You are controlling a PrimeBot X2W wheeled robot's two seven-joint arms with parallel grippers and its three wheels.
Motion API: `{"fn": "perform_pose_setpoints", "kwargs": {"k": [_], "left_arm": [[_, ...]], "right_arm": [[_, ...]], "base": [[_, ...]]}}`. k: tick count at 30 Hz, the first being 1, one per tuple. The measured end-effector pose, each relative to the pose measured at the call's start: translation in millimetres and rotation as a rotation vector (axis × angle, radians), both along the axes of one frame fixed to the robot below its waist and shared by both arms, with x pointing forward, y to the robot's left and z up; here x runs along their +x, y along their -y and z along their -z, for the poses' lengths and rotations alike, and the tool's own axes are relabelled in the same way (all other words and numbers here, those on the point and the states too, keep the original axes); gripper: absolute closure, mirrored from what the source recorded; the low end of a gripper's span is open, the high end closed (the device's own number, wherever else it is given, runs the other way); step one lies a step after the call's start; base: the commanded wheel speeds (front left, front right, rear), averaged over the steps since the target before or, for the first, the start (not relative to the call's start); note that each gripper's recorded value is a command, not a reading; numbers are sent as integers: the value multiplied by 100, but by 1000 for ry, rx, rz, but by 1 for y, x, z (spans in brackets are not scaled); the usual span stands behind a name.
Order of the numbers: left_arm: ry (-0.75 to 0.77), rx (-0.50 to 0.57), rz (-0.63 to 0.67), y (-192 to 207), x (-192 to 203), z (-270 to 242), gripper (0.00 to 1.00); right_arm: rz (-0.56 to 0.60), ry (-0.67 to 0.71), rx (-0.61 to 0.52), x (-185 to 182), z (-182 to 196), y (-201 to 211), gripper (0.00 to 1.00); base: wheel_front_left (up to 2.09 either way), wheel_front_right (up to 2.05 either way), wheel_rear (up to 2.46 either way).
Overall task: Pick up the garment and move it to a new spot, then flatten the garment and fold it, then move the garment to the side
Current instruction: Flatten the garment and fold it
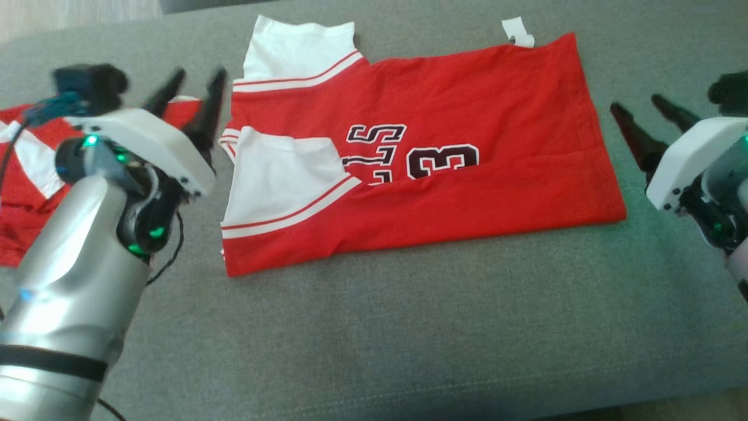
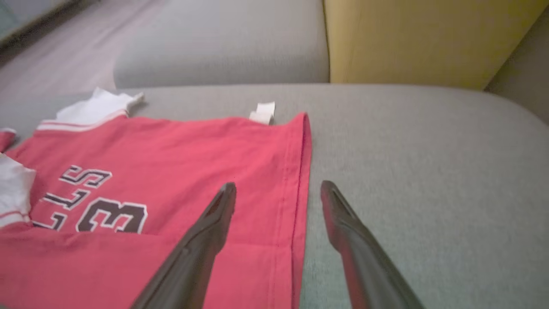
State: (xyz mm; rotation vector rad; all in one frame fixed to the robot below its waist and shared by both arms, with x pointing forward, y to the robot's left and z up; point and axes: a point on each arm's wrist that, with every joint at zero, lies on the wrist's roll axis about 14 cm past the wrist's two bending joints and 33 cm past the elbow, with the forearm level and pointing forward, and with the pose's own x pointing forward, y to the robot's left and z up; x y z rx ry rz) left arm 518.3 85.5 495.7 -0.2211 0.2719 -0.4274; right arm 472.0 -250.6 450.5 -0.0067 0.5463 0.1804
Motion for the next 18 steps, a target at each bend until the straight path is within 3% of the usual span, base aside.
{"fn": "perform_pose_setpoints", "kwargs": {"k": [4,7,15,18], "left_arm": [[226,-157,-150,-15,10,-57,0],[300,-235,-207,-21,0,-78,0],[357,-349,-316,-33,-52,-86,0],[362,-342,-354,-34,-76,-75,0]], "right_arm": [[38,278,81,14,-49,-2,0],[38,425,124,11,-71,-9,0],[48,581,157,-16,-90,-25,0],[55,633,156,-35,-92,-36,0]], "base": [[0,0,0],[0,0,0],[0,0,0],[0,0,0]]}}
